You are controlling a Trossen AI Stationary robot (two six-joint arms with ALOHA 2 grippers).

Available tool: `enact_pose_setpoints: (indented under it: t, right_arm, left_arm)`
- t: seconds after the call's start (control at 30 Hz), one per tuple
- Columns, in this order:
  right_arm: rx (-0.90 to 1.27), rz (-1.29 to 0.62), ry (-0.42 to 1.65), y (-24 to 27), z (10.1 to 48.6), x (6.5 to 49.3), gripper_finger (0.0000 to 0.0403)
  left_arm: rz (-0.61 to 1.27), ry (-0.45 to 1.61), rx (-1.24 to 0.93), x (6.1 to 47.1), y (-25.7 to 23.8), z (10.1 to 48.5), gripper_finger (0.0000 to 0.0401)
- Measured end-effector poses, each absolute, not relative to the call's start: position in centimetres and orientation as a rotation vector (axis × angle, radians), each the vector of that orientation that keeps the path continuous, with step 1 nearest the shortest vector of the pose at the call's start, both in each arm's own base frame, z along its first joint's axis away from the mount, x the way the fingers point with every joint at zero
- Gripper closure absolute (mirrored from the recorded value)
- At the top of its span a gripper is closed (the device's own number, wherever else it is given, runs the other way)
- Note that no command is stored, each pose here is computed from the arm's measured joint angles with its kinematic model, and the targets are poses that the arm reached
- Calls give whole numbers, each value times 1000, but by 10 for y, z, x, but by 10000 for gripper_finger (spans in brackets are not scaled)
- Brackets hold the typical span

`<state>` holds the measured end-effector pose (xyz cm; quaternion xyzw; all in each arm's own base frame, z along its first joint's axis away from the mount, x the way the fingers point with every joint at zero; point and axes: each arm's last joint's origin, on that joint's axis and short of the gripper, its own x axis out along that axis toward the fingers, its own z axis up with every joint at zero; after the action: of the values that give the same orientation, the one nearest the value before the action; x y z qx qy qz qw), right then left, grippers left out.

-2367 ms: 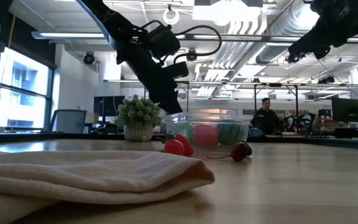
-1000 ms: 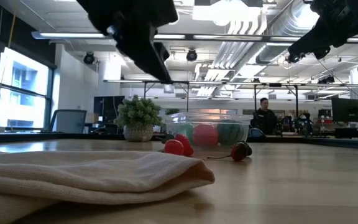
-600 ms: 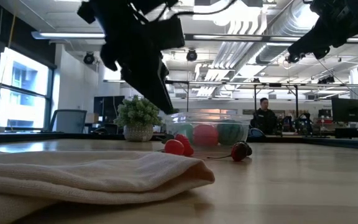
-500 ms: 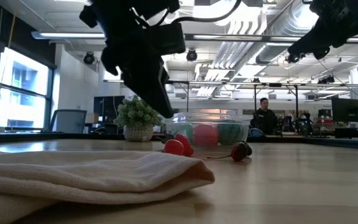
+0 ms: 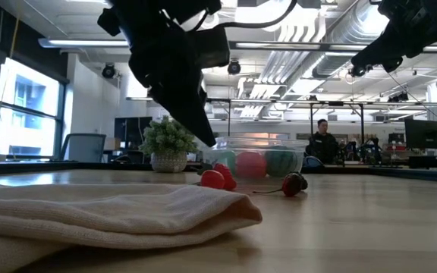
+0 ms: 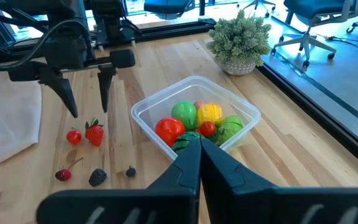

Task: Pick and placing Produce into tupperware
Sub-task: Put the red strawberry into the transparent bin

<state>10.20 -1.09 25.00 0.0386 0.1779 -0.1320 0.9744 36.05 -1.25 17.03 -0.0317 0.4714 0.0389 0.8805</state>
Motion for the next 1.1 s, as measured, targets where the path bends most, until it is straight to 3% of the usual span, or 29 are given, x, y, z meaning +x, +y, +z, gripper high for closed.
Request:
enact_pose_setpoints:
  t: [0.2,1.1]
  right_arm:
    - [78,-266,359,-11,250,102,402]
    - [77,-266,370,-11,249,104,402]
  left_arm:
    - [79,963,-90,362,-13,171,152]
    - [75,983,-113,376,-14,135,156]
